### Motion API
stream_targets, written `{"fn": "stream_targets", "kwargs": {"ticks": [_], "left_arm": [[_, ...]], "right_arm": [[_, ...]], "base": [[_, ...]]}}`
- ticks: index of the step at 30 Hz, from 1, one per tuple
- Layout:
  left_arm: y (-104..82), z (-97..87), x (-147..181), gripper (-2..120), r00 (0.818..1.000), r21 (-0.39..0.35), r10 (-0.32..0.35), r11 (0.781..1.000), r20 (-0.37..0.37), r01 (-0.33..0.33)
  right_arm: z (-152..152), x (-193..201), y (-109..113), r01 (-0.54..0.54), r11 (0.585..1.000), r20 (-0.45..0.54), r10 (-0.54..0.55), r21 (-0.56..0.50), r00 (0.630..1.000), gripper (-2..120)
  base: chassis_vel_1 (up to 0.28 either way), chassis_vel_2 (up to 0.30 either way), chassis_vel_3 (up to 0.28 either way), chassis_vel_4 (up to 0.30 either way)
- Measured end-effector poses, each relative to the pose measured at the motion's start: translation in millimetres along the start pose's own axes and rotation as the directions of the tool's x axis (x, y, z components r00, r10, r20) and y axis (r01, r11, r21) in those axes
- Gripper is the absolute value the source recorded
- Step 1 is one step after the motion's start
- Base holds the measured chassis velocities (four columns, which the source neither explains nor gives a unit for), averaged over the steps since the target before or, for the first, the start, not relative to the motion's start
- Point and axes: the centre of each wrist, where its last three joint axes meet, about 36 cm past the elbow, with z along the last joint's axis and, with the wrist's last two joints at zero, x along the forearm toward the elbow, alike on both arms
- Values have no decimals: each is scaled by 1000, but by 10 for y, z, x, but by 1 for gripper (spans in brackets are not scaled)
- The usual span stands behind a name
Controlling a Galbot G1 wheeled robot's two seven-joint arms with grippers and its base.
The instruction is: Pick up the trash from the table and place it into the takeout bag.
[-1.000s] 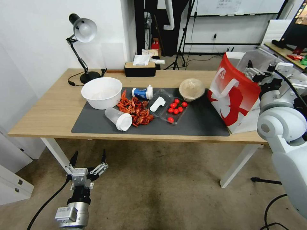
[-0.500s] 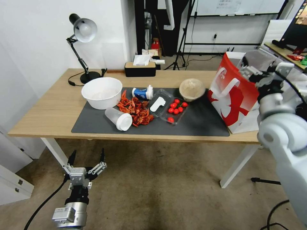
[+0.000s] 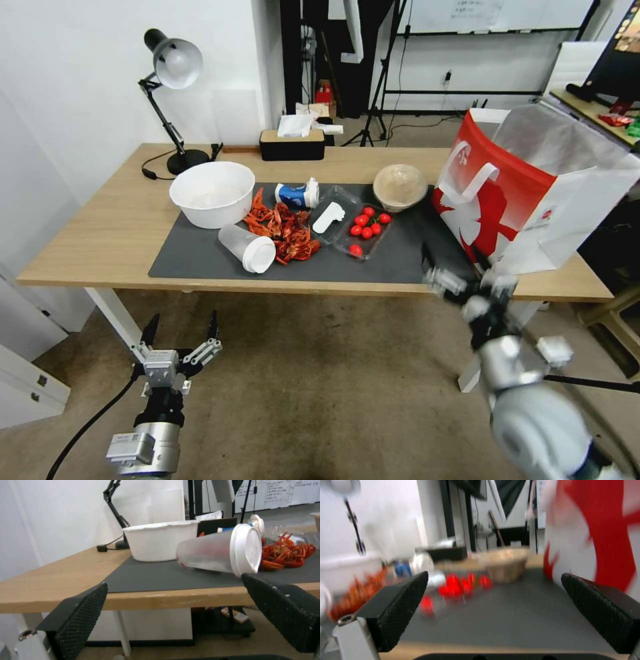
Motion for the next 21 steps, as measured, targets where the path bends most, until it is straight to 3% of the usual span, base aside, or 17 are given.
{"fn": "stream_targets", "kwargs": {"ticks": [3,8,21], "left_arm": [[-13,26,3,100,1000,4,7,1000,-6,-7],[-27,40,1,100,1000,7,13,1000,-8,-13],[-20,78,9,100,1000,7,19,1000,-8,-19]], "right_arm": [[310,194,-29,4,1000,-64,-4,0,998,100],[499,308,11,17,1000,-69,-18,-19,997,100],[520,313,72,29,999,-66,-30,-21,997,100]], "base": [[0,0,0,0],[0,0,0,0],[0,0,0,0]]}}
